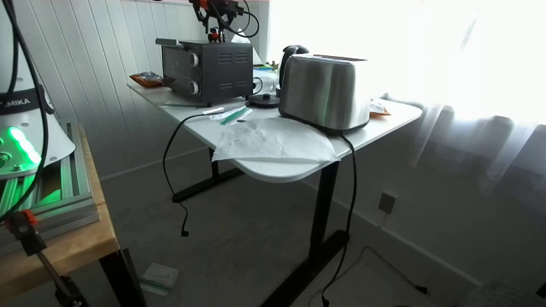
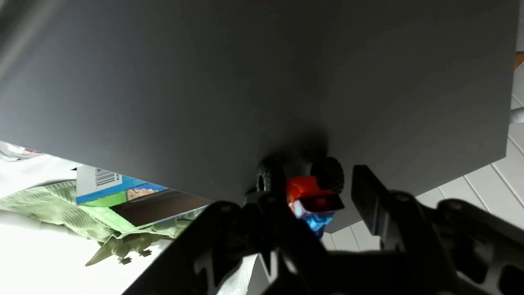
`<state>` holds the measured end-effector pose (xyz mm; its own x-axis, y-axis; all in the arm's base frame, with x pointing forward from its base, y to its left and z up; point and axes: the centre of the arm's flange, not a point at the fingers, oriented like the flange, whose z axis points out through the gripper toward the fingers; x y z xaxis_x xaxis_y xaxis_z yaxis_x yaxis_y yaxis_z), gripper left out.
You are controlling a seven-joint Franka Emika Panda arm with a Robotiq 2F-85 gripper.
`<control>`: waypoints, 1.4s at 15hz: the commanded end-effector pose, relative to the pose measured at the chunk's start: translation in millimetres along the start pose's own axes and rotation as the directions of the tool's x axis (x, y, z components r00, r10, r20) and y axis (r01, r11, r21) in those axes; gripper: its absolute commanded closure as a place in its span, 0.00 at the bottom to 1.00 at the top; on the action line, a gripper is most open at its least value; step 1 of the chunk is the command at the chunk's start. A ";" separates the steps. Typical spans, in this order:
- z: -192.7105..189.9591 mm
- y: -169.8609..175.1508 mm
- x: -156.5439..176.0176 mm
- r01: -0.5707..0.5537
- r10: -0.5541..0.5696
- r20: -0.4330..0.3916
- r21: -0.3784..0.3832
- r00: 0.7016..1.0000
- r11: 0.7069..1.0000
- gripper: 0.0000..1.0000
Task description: Lift the toy car, put it on top of the oven and turn it upside down
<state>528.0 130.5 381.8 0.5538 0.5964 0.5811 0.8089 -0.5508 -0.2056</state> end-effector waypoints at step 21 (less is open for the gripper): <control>24.1 -2.1 3.4 0.000 -0.007 -0.148 -0.048 0.989 0.999 0.81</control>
<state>532.4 146.9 370.1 0.5307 0.5189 0.6701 0.7983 -0.5718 -0.1893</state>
